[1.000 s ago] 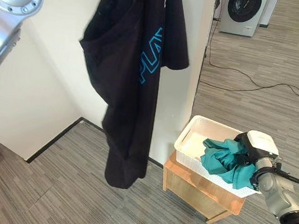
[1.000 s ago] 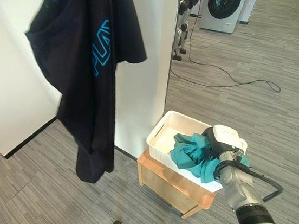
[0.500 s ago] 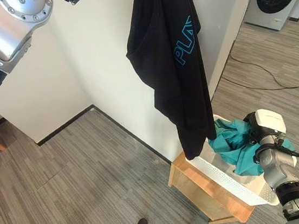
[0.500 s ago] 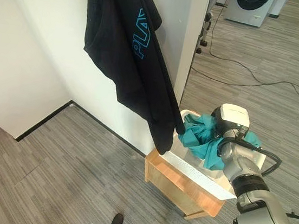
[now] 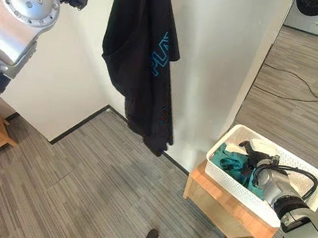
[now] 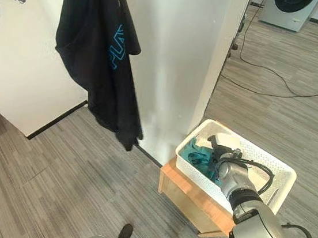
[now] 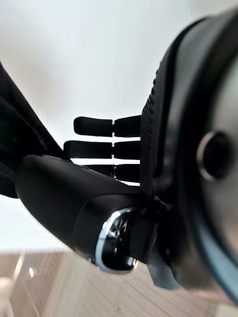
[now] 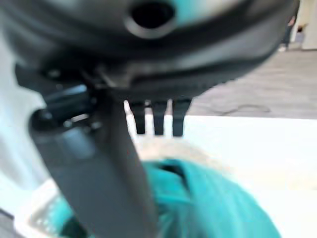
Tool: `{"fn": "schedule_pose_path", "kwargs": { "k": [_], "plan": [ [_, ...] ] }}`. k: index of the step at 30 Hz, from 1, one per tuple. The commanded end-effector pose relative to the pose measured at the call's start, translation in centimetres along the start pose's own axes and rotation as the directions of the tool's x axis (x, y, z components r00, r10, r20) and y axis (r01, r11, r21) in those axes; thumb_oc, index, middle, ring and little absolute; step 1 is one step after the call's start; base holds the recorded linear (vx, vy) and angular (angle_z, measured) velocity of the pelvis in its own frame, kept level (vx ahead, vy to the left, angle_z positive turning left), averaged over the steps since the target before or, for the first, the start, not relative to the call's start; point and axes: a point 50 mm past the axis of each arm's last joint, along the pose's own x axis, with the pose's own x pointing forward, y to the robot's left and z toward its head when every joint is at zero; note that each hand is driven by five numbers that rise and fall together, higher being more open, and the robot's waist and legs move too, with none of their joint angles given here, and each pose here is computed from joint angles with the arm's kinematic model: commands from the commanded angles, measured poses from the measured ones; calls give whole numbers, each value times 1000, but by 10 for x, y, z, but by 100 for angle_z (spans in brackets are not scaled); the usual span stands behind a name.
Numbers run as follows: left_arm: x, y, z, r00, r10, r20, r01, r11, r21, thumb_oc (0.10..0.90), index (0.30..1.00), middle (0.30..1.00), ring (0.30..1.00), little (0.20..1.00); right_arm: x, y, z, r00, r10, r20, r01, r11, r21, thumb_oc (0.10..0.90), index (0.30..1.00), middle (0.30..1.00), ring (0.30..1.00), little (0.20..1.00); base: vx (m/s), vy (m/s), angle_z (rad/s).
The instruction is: Pick up bed clothes into laundry basket.
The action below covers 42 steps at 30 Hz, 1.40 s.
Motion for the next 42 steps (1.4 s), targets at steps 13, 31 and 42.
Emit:
{"fn": "schedule_pose_path", "kwargs": {
  "k": [13, 31, 42],
  "plan": [
    [38, 137, 97, 891, 384, 243, -402, 915, 26, 400, 300, 300, 300, 300, -46, -88, -10, 887, -411, 210, 378, 909, 178, 800, 900, 900, 900, 900, 27, 6, -17],
    [42, 172, 141, 872, 380, 309, -424, 901, 90, 400, 300, 300, 300, 300, -90, -87, -12, 812, -495, 310, 421, 864, 278, 800, 900, 900, 900, 900, 19, -3, -8],
    [40, 142, 90, 902, 376, 213, -409, 901, 142, 400, 300, 300, 300, 300, -106, -64, 24, 760, -482, 435, 314, 860, 403, 800, 900, 900, 900, 900, -24, 4, -14]
  ]
}}
